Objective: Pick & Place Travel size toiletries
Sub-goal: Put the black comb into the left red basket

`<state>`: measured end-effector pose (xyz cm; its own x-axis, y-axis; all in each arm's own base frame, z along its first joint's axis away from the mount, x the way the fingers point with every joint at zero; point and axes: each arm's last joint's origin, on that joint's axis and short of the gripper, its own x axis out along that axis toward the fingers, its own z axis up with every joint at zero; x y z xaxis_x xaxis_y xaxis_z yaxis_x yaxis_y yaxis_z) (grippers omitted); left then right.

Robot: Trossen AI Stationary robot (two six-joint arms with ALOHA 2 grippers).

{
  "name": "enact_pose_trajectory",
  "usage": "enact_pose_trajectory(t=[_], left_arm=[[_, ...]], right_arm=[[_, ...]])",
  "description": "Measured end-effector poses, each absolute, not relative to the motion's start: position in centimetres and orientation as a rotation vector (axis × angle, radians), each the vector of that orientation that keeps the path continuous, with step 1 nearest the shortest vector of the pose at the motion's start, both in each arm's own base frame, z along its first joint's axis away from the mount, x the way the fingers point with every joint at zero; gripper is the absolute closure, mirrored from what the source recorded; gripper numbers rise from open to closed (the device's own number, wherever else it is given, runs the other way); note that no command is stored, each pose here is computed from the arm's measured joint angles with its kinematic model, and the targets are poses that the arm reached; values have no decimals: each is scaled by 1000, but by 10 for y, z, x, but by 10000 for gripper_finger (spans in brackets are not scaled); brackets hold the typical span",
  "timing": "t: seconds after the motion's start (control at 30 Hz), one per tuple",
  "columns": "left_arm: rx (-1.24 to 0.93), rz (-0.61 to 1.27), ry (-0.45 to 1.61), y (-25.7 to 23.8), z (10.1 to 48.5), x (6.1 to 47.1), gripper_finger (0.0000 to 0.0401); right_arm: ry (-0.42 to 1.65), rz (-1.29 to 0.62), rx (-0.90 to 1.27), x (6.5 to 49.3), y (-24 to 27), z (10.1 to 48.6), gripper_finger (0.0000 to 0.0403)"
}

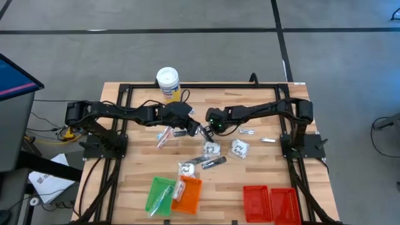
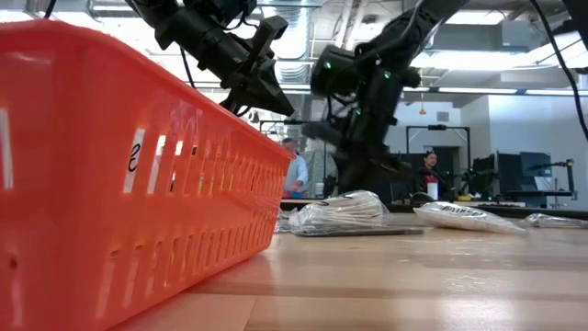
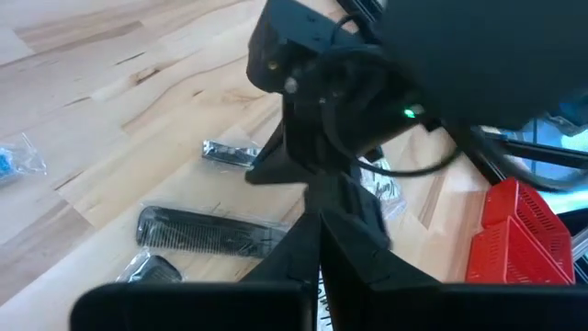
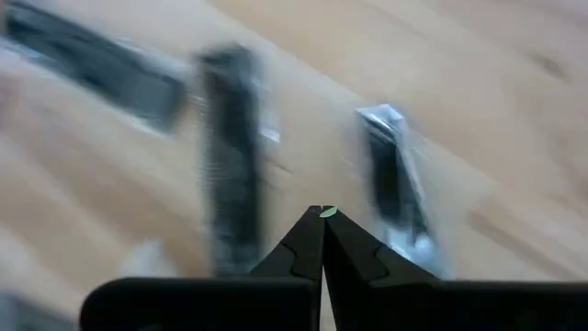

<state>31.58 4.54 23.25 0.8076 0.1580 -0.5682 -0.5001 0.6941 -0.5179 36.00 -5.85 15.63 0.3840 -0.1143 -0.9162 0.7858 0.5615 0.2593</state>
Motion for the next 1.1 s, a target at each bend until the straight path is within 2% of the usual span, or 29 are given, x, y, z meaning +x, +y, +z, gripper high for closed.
enact_pose_trajectory(t=[0.2,0.6,1.1], left_arm=[[-714,391,515,46,232,316,399],[-712,393,514,46,232,316,399],[-714,391,524,45,232,315,399]], right_arm=[[998,-587,735,371,-50,168,403],[1053,-564,758,375,-46,146,403],[1052,-556,756,376,-43,146,403]])
